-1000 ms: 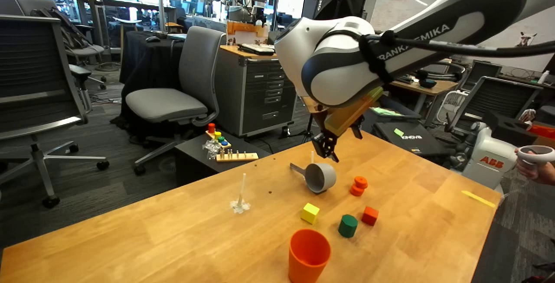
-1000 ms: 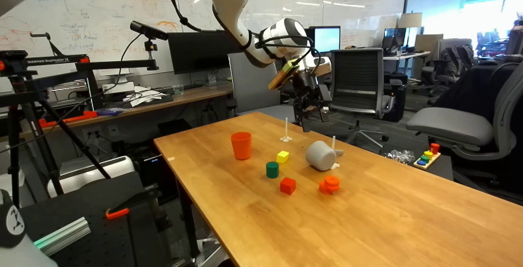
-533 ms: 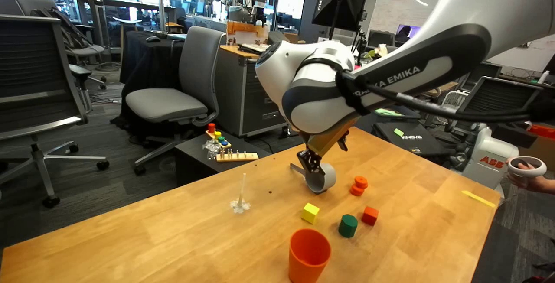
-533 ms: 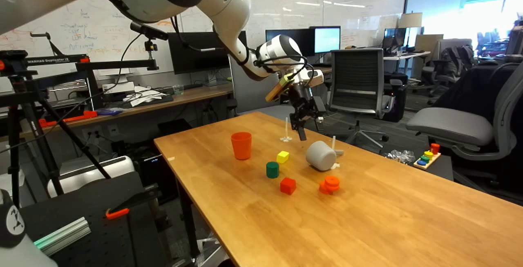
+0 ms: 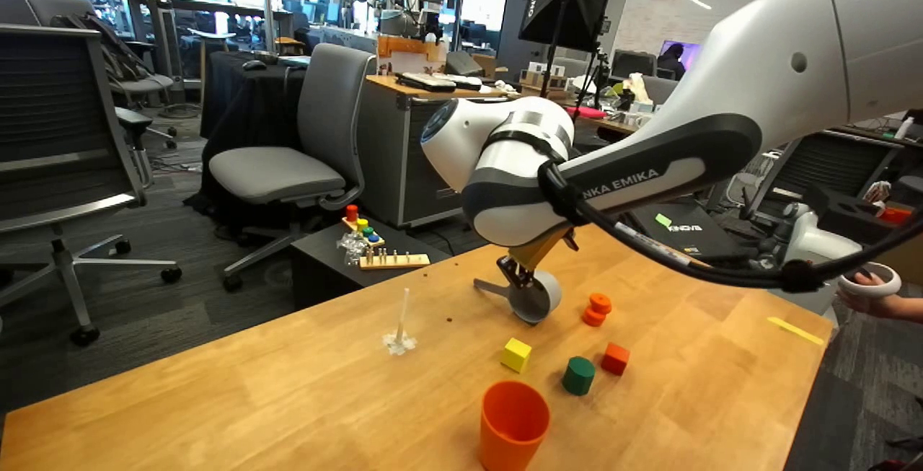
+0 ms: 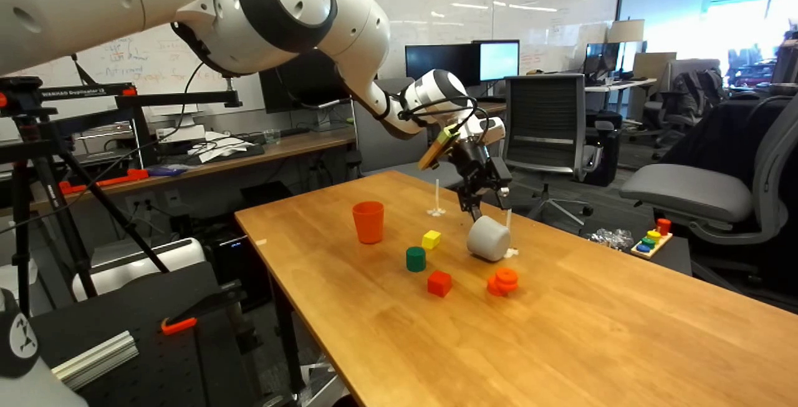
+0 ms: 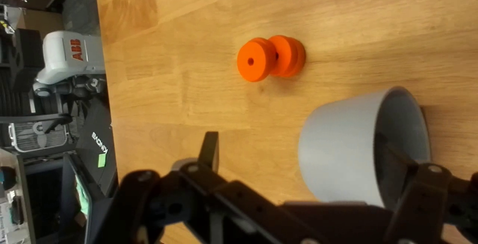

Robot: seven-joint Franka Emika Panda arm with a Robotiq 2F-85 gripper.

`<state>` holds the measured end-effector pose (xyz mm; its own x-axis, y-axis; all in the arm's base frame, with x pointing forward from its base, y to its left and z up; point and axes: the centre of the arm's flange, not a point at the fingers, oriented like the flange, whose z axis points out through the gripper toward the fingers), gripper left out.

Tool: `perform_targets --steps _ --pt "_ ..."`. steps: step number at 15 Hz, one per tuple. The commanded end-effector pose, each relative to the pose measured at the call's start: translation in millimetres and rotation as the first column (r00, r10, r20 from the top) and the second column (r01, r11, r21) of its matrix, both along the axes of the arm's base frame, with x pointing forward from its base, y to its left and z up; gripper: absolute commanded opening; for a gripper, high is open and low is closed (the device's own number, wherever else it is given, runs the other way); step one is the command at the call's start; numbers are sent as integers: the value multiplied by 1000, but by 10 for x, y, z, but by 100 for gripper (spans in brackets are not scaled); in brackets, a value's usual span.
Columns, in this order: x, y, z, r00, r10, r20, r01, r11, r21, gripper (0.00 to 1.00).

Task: Put the blocks in the gray cup

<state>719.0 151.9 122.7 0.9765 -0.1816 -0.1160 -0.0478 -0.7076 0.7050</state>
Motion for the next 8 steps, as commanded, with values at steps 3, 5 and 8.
perform_targets --steps 3,5,8 --pt "304 40 -11 1000 -6 23 7 998 -57 58" --pt "296 9 0 999 -8 35 10 999 -38 42" --pt "273 -90 41 999 -25 45 25 1000 0 19"
